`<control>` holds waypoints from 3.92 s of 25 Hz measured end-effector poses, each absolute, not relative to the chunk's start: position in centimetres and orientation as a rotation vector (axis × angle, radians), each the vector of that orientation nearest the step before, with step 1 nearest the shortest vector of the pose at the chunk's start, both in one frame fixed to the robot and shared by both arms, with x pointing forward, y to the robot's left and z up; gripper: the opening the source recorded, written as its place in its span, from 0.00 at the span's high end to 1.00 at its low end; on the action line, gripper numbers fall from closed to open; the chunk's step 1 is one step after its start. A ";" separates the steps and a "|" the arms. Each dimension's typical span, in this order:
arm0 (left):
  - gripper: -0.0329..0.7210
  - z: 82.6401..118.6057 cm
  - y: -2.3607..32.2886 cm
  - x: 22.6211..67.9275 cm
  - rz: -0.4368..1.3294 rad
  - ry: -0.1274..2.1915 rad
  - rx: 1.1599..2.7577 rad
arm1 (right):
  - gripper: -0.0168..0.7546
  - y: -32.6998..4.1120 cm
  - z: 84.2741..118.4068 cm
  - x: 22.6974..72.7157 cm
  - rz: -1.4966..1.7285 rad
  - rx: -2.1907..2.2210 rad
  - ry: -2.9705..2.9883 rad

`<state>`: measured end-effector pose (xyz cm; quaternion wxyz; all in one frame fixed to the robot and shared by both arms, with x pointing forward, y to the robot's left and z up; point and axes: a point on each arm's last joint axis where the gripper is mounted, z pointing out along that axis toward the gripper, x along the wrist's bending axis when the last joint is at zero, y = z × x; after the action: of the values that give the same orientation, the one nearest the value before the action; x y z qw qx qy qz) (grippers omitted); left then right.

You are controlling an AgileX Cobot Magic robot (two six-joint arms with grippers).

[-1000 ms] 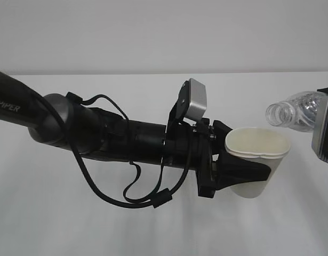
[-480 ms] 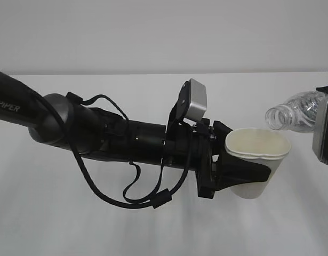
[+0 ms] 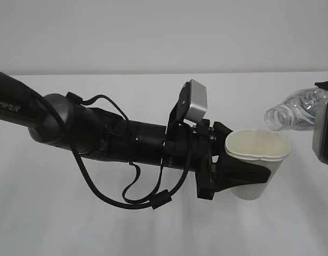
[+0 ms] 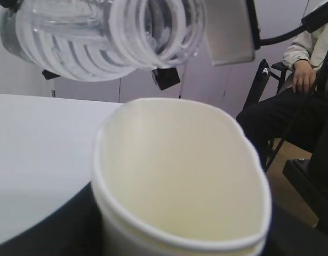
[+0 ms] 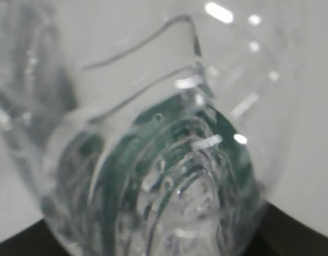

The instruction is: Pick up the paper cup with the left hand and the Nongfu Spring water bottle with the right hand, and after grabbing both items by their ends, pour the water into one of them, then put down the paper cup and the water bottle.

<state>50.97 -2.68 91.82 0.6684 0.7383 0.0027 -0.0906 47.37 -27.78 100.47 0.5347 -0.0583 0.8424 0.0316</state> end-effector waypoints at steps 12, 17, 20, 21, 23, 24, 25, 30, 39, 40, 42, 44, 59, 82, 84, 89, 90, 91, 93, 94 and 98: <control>0.39 91.8 -2.7 50.9 -0.208 -0.006 1.672 | 0.44 -27.7 100.6 47.4 0.053 -0.182 1.991; 0.39 91.7 -2.7 50.9 -0.214 -0.005 1.675 | 0.44 -27.7 100.6 47.4 0.052 -0.188 1.980; 0.39 91.7 -2.6 50.8 -0.216 -0.007 1.677 | 0.44 -27.7 100.7 47.5 0.050 -0.193 1.978; 0.39 91.7 -2.6 50.8 -0.216 -0.007 1.677 | 0.44 -27.7 100.7 47.5 0.047 -0.197 1.977; 0.39 91.7 -2.6 50.8 -0.218 -0.007 1.678 | 0.44 -27.7 100.7 47.5 0.046 -0.199 1.977; 0.39 91.7 -2.6 50.8 -0.218 -0.007 1.678 | 0.44 -27.7 100.7 47.5 0.046 -0.199 1.977; 0.39 91.7 -2.6 50.8 -0.218 -0.007 1.678 | 0.44 -27.7 100.7 47.5 0.044 -0.201 1.976; 0.39 91.7 -2.6 50.8 -0.221 -0.004 1.678 | 0.44 -27.7 100.7 47.5 0.037 -0.214 1.973; 0.39 91.7 -2.6 50.8 -0.223 -0.011 1.683 | 0.44 -27.7 100.7 47.5 0.033 -0.221 1.969; 0.39 91.7 -2.6 50.8 -0.223 -0.012 1.683 | 0.44 -27.7 100.7 47.5 0.032 -0.223 1.969; 0.39 91.7 -2.6 50.8 -0.223 -0.012 1.683 | 0.44 -27.7 100.7 47.5 0.030 -0.225 1.968; 0.39 91.7 -2.6 50.7 -0.224 -0.013 1.684 | 0.44 -27.7 100.7 47.5 0.024 -0.235 1.965; 0.39 91.6 -2.6 50.7 -0.224 -0.015 1.685 | 0.44 -27.7 100.7 47.5 0.009 -0.258 1.960; 0.39 91.6 -2.6 50.7 -0.225 -0.019 1.687 | 0.44 -27.7 100.8 47.5 -0.008 -0.284 1.955; 0.39 91.6 -2.6 50.7 -0.226 -0.022 1.689 | 0.44 -27.7 100.8 47.5 -0.008 -0.284 1.955; 0.39 91.6 -2.6 50.7 -0.226 -0.022 1.689 | 0.44 -27.7 100.8 47.5 -0.007 -0.284 1.953; 0.39 91.6 -2.6 50.7 -0.226 -0.022 1.689 | 0.44 -27.7 100.8 47.5 -0.007 -0.284 1.953; 0.39 91.6 -2.6 50.7 -0.226 -0.022 1.689 | 0.44 -27.7 100.8 47.5 -0.008 -0.286 1.953; 0.39 91.6 -2.6 50.7 -0.226 -0.022 1.689 | 0.44 -27.7 100.8 47.5 -0.008 -0.286 1.953; 0.39 91.6 -2.6 50.7 -0.226 -0.022 1.689 | 0.44 -27.7 100.8 47.5 -0.008 -0.286 1.953; 0.39 91.6 -2.6 50.7 -0.226 -0.022 1.689 | 0.44 -27.7 100.8 47.5 -0.010 -0.288 1.953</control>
<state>50.68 -2.62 91.62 0.6584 0.7460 -0.0096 -0.0999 47.50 -27.67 100.78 0.5513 -0.1219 0.8254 -0.0042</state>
